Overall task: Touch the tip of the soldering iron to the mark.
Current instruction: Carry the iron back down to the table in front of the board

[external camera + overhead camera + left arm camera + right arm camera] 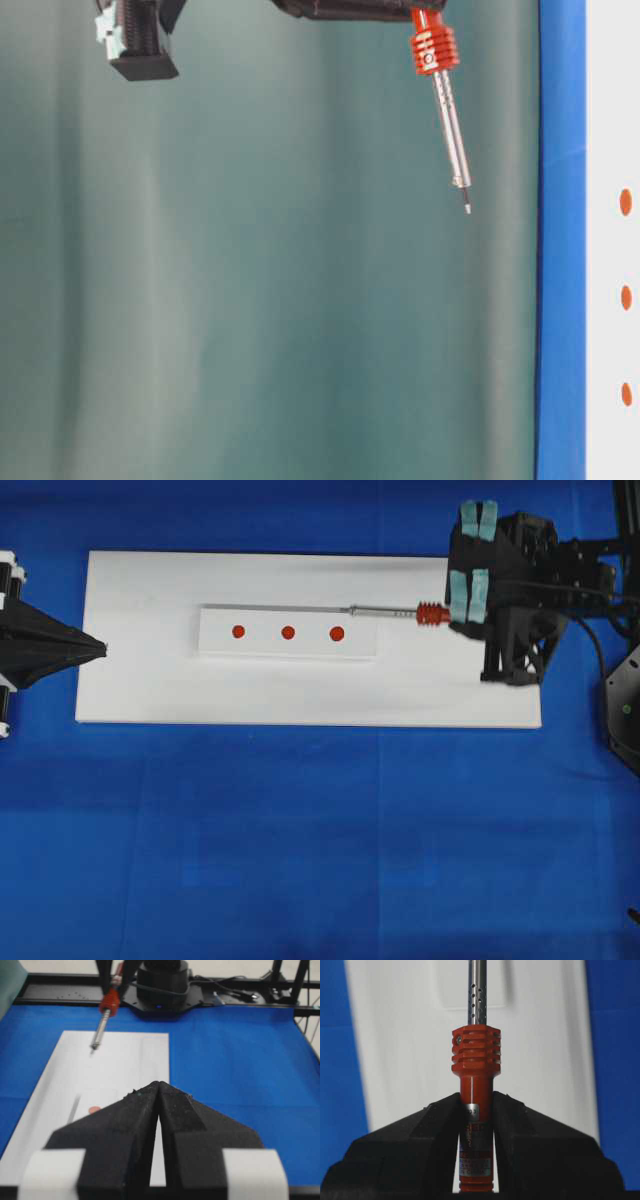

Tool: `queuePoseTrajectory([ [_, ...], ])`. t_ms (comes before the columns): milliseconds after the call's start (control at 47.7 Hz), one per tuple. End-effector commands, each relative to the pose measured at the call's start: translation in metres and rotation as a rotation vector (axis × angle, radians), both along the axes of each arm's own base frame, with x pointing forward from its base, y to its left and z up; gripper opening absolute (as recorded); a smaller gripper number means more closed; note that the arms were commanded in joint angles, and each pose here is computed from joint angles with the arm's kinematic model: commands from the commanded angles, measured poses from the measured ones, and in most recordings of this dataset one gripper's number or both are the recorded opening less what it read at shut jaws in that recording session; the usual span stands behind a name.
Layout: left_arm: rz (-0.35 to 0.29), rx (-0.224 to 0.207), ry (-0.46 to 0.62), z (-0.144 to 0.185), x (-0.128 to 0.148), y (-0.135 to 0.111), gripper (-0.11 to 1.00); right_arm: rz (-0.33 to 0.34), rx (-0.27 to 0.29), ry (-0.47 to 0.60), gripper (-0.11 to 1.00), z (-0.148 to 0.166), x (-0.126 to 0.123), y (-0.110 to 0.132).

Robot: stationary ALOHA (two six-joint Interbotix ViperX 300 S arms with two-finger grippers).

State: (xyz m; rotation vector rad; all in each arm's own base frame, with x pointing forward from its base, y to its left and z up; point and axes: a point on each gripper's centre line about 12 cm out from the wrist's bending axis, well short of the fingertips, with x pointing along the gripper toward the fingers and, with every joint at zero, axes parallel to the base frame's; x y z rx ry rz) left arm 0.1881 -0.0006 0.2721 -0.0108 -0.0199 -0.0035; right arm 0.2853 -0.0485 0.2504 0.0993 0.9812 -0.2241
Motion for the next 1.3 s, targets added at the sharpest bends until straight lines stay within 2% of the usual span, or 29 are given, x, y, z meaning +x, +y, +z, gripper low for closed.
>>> queuePoseTrajectory([
  [0,0.0,0.0,-0.017,0.005,0.001,0.0,0.0,0.014,0.018,-0.034,0.06,0.009,0.0,0.013],
  [314,0.0,-0.002,-0.017,0.005,0.001,0.0,0.0,0.096,0.102,-0.062,0.06,0.007,0.003,0.08],
  [482,0.0,-0.002,-0.018,0.006,0.001,0.0,0.0,0.134,0.125,-0.062,0.06,0.0,0.005,0.118],
  [692,0.0,-0.002,-0.017,0.005,0.001,0.0,0.0,0.135,0.13,-0.042,0.06,-0.012,0.01,0.159],
  [838,0.0,-0.002,-0.015,0.005,0.001,0.0,0.0,0.125,0.122,-0.038,0.06,-0.017,0.013,0.173],
  [1069,0.0,-0.002,-0.017,0.005,0.001,0.0,0.0,0.125,0.095,-0.039,0.06,-0.021,0.021,0.174],
  [1279,0.0,-0.002,-0.017,0.005,0.001,0.0,0.0,0.112,0.071,-0.04,0.06,-0.023,0.043,0.174],
])
